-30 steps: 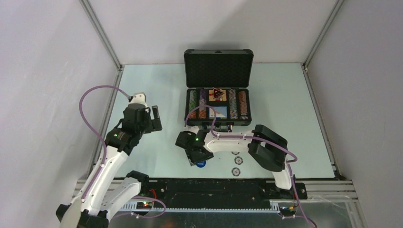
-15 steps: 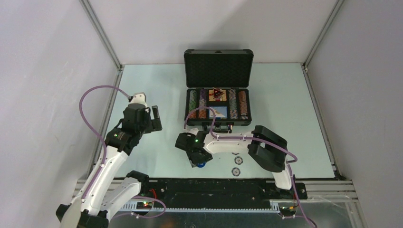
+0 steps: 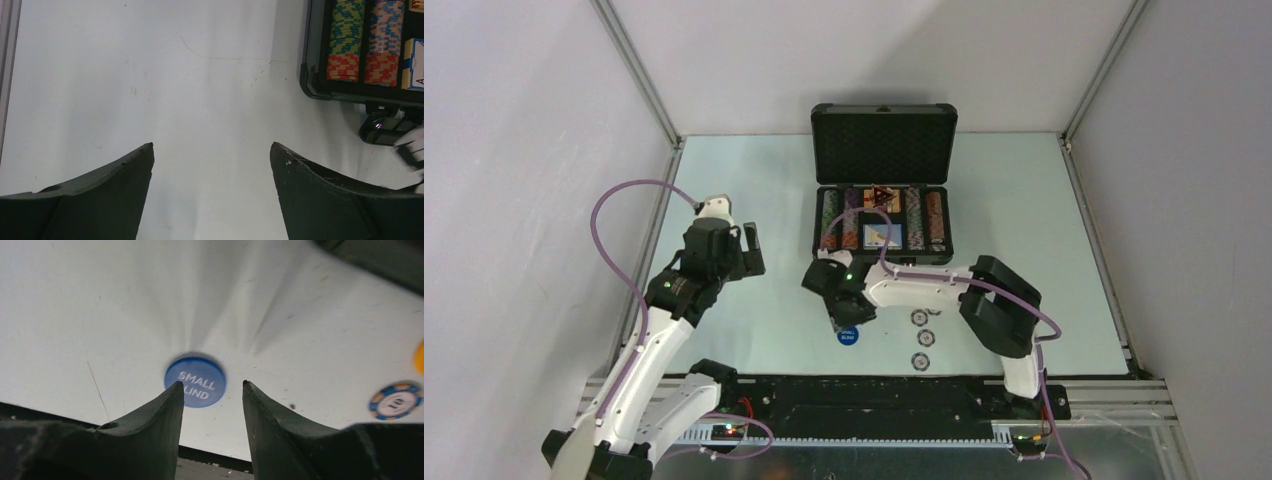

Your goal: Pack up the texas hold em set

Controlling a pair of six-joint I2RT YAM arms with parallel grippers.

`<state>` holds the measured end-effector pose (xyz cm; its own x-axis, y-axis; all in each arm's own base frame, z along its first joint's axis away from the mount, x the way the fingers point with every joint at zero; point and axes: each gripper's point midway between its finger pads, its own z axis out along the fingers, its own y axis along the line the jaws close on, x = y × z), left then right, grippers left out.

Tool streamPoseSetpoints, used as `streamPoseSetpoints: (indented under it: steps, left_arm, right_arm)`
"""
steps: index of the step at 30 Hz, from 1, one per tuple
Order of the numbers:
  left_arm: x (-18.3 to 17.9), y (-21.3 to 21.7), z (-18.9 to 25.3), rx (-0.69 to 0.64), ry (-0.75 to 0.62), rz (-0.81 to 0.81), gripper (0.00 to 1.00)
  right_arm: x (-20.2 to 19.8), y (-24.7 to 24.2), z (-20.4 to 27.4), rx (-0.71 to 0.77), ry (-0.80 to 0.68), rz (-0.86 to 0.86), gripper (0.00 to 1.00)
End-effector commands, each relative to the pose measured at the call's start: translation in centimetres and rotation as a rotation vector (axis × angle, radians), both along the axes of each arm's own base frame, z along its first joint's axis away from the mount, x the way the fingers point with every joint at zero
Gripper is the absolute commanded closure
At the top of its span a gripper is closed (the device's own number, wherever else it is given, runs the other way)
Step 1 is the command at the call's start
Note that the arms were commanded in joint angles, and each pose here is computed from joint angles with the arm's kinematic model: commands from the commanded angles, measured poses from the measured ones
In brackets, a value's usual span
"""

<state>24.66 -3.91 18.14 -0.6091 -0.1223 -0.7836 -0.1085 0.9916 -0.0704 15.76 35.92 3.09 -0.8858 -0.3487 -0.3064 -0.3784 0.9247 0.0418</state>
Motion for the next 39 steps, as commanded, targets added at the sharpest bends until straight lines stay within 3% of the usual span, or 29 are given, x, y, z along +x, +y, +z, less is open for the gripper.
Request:
streamPoseSetpoints:
  steps: [1, 6, 9, 13, 24, 32, 39]
  left_arm:
    - [0.5, 0.0, 0.5, -0.004, -0.031, -0.007, 0.1]
    - [0.5, -0.1, 0.5, -0.005, -0.03, -0.008, 0.1]
    - [0.5, 0.0, 0.5, -0.005, -0.03, -0.007, 0.1]
    - [0.5, 0.0, 0.6, -0.004, -0.033, -0.005, 0.1]
    - [0.5, 0.0, 0.5, -0.004, -0.028, -0.007, 0.1]
    - [0.5, 0.0, 0.4, -0.004, -0.027, -0.007, 0.1]
    - [0.5, 0.0, 0.4, -0.004, -0.025, -0.007, 0.1]
  right_arm:
    - [4.0, -0.3, 4.9, 0.073, -0.117, -0.029, 0.48]
    - [6.5, -1.7, 6.2, 0.086, -0.12, -0.064, 0.44]
    - [5.9, -1.6, 5.8, 0.076, -0.087, -0.045, 0.27]
    - [3.6, -0.7, 3.9, 0.062, -0.02, -0.01, 0.19]
    - [0.6, 1.9, -1.2, 0.091, -0.051, -0.037, 0.18]
    - [0.0, 0.4, -3.1, -0.014, -0.133, -0.08, 0.19]
    - [-1.8, 0.0, -4.4, -0.038, -0.101, -0.074, 0.25]
